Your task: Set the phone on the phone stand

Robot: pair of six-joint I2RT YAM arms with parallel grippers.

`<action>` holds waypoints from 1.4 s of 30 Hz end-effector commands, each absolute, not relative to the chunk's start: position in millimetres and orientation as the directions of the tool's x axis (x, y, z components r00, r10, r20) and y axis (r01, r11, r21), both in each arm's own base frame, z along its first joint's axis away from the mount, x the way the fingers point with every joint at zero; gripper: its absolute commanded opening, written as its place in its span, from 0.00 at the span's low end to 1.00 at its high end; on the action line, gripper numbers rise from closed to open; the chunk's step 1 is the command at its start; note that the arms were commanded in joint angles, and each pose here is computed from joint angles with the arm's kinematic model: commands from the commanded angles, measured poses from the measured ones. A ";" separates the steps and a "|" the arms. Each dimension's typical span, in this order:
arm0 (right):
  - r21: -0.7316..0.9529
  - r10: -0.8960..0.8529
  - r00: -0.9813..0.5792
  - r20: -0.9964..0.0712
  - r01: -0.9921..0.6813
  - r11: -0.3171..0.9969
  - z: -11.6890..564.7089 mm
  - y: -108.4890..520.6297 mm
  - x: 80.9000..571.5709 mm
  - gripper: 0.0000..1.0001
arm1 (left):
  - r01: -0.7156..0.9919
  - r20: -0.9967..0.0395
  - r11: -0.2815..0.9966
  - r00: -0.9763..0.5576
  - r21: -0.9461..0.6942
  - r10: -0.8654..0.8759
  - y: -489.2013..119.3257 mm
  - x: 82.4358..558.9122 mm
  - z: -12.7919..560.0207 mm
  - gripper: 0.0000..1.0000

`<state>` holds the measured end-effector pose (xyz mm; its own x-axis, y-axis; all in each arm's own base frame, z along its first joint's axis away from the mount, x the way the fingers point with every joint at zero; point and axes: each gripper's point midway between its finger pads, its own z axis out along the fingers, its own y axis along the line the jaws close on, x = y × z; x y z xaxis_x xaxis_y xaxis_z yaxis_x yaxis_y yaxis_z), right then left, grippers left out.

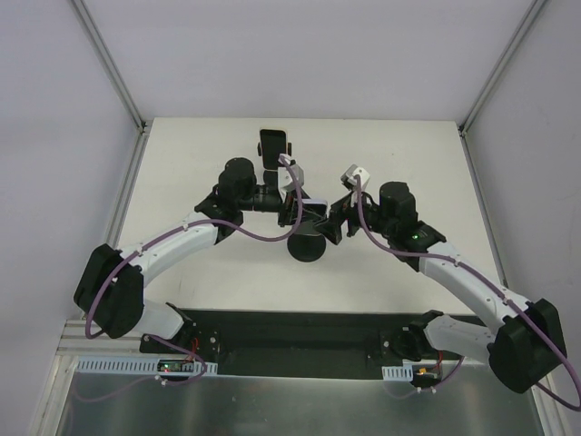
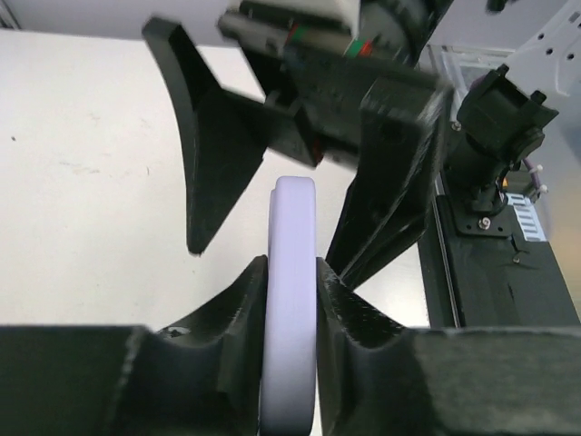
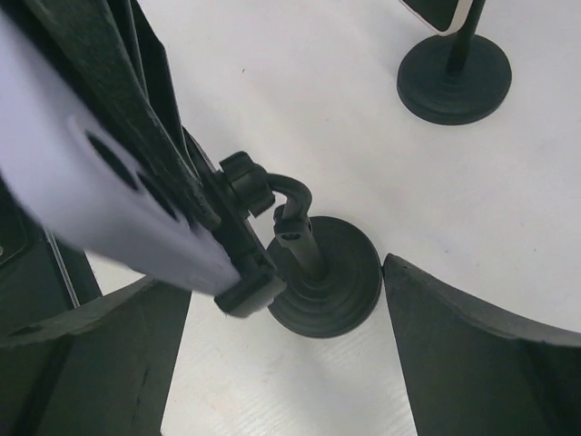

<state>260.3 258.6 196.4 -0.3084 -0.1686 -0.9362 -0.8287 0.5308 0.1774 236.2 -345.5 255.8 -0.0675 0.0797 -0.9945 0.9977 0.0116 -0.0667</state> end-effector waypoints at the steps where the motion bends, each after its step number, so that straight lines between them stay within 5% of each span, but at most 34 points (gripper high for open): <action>1: 0.175 -0.142 -0.309 -0.940 -0.798 0.577 224.3 247.1 254.2 0.88 | 0.976 -0.971 0.043 -0.218 -0.215 0.100 -344.0 233.2 249.2 0.28; 8: 0.268 -0.048 -0.375 -0.926 -0.741 0.616 230.0 238.9 226.8 0.98 | 0.960 -0.968 0.126 -0.250 -0.249 -0.003 -329.5 233.8 276.4 0.90; 15: 0.273 -0.037 -0.456 -0.889 -0.595 0.756 240.6 231.5 219.0 1.00 | 0.938 -0.966 0.234 -0.247 -0.257 -0.072 -295.0 221.1 321.9 0.99; 23: 0.290 0.109 -0.526 -0.843 -0.273 0.917 253.7 225.8 228.7 1.00 | 0.762 -0.989 0.632 -0.131 -0.144 -0.068 -225.1 247.7 356.4 0.99; 30: 0.203 0.094 -0.500 -0.861 -0.169 0.964 279.3 244.0 232.3 1.00 | 0.590 -0.999 0.806 -0.019 -0.050 -0.048 -173.4 251.8 346.7 0.99; 42: 0.145 0.037 -0.478 -0.877 -0.191 0.971 290.8 293.9 235.3 1.00 | 0.593 -0.997 0.804 0.025 -0.046 -0.075 -166.1 238.5 357.3 0.99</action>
<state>233.0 292.8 276.1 -0.5111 0.0190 -0.8593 -0.2280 0.9609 0.1569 241.1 -172.6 344.2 -0.0275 -0.0658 -0.9975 0.6051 0.7932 -0.0690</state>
